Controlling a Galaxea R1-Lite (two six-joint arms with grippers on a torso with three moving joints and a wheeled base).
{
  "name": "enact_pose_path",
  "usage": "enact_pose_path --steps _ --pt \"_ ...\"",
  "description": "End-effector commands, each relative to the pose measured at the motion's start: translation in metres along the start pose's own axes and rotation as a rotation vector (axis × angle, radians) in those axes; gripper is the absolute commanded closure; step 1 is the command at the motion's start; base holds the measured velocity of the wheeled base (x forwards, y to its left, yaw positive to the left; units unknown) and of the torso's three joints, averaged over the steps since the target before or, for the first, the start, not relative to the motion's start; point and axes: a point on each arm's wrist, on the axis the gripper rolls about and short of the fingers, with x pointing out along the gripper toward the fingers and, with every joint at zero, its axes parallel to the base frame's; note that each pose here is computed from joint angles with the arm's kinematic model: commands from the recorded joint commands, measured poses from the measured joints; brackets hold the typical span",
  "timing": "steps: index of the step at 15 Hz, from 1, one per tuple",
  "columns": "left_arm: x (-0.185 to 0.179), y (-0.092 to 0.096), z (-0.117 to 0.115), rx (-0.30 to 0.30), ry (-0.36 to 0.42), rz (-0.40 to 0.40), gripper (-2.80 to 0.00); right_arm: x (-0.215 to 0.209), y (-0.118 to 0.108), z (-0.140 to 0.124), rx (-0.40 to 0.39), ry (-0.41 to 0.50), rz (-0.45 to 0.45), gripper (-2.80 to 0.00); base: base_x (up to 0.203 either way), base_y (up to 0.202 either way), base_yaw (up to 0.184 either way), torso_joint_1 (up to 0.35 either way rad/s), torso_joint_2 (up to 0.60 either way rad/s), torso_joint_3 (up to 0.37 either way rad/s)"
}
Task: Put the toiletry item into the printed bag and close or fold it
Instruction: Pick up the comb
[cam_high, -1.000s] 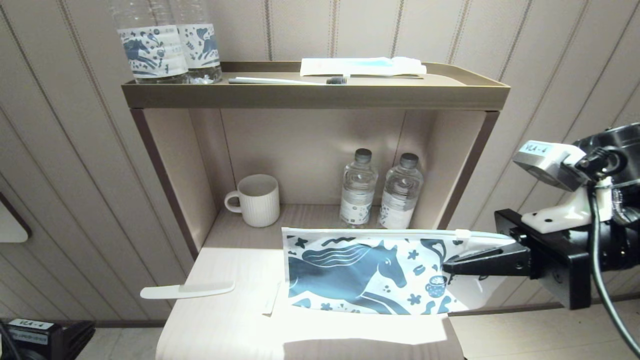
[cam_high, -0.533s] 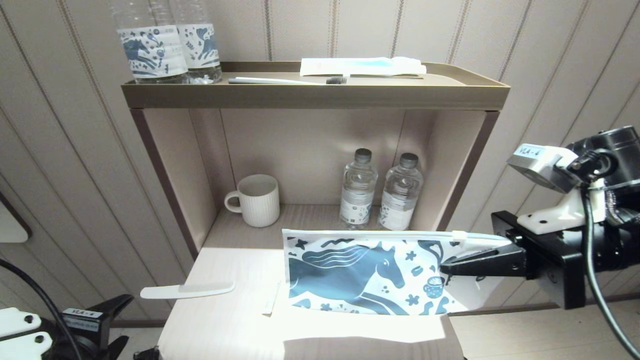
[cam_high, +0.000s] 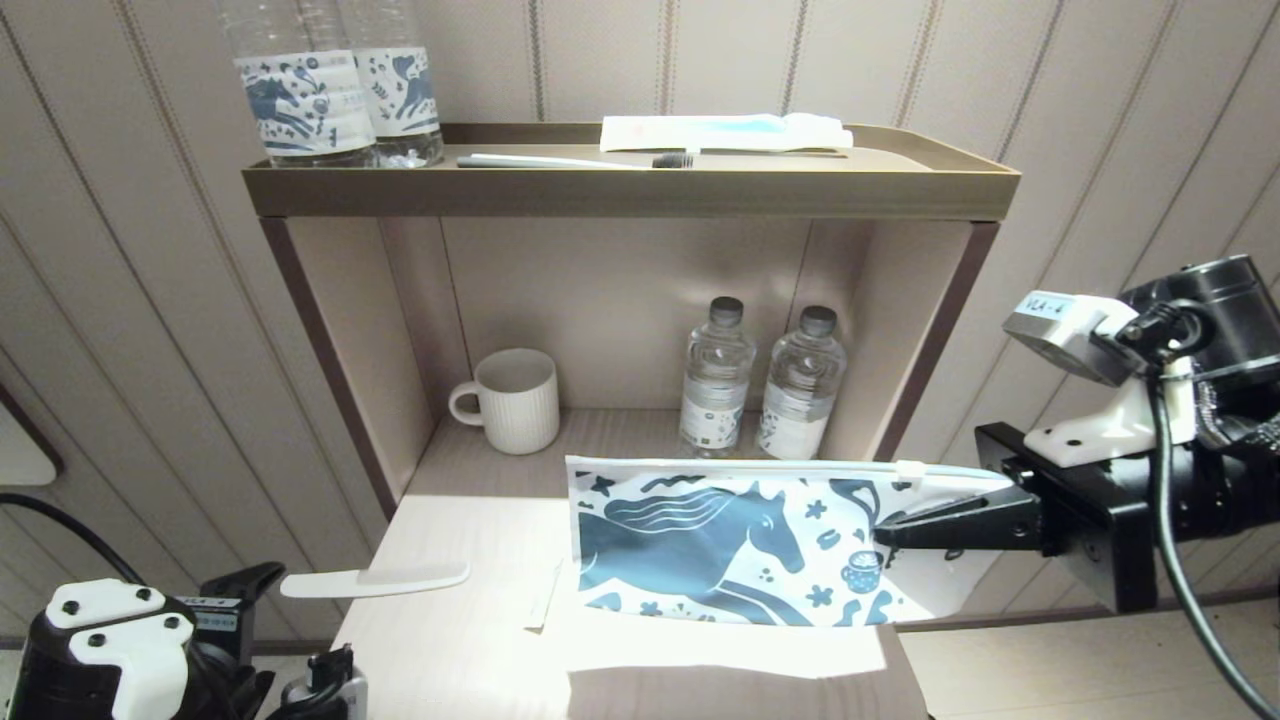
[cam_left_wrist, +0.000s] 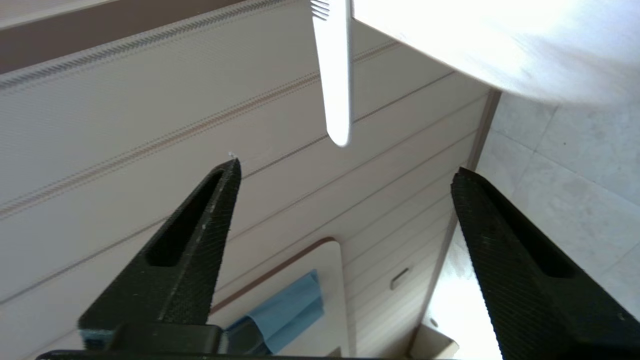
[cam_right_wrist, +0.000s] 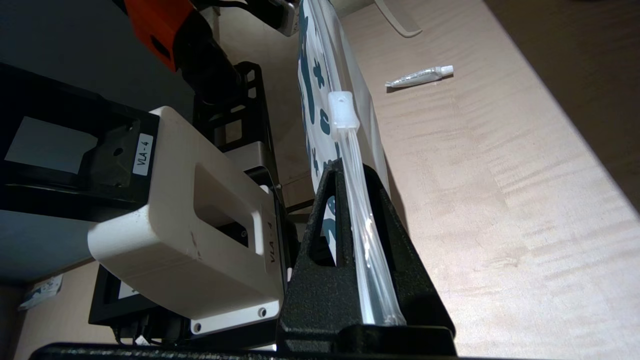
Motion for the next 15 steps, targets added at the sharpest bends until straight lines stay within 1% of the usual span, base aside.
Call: enact_pose_path --steps 1,5,9,10,11,12,15 --pt "0.011 -0.002 0.003 0.014 0.026 -0.03 -2.8 0.0 0.0 0.0 0.001 -0.002 0.008 0.0 0.0 0.0 0.0 0.0 0.0 0.0" --pt "0.029 -0.002 0.011 -0.01 0.036 -0.013 -2.8 0.001 -0.003 -0.001 0.007 0.001 0.006 0.0 0.0 0.0 0.0 0.0 0.0 0.0" --pt "0.035 0.001 0.011 -0.026 0.05 -0.01 -2.8 0.002 -0.003 -0.002 0.01 0.002 0.007 0.0 0.0 0.0 0.0 0.0 0.0 0.0" --pt "0.038 0.0 0.011 -0.026 0.047 -0.019 -2.3 0.002 -0.005 -0.002 0.01 0.003 0.008 0.0 0.0 0.0 0.0 0.0 0.0 0.0" --pt "0.04 -0.001 0.011 -0.027 0.041 -0.026 0.0 0.002 -0.005 -0.001 0.005 0.001 0.009 0.0 0.0 0.0 0.0 0.0 0.0 0.0" --pt "0.041 -0.002 0.012 -0.04 0.035 -0.025 0.0 0.003 -0.005 -0.001 0.005 0.0 0.009 0.0 0.0 0.0 0.0 0.0 0.0 0.0" --pt "0.046 -0.003 0.015 -0.053 0.026 -0.011 0.0 0.003 -0.007 -0.002 0.005 0.001 0.008 0.0 0.0 0.0 0.0 0.0 0.0 0.0"
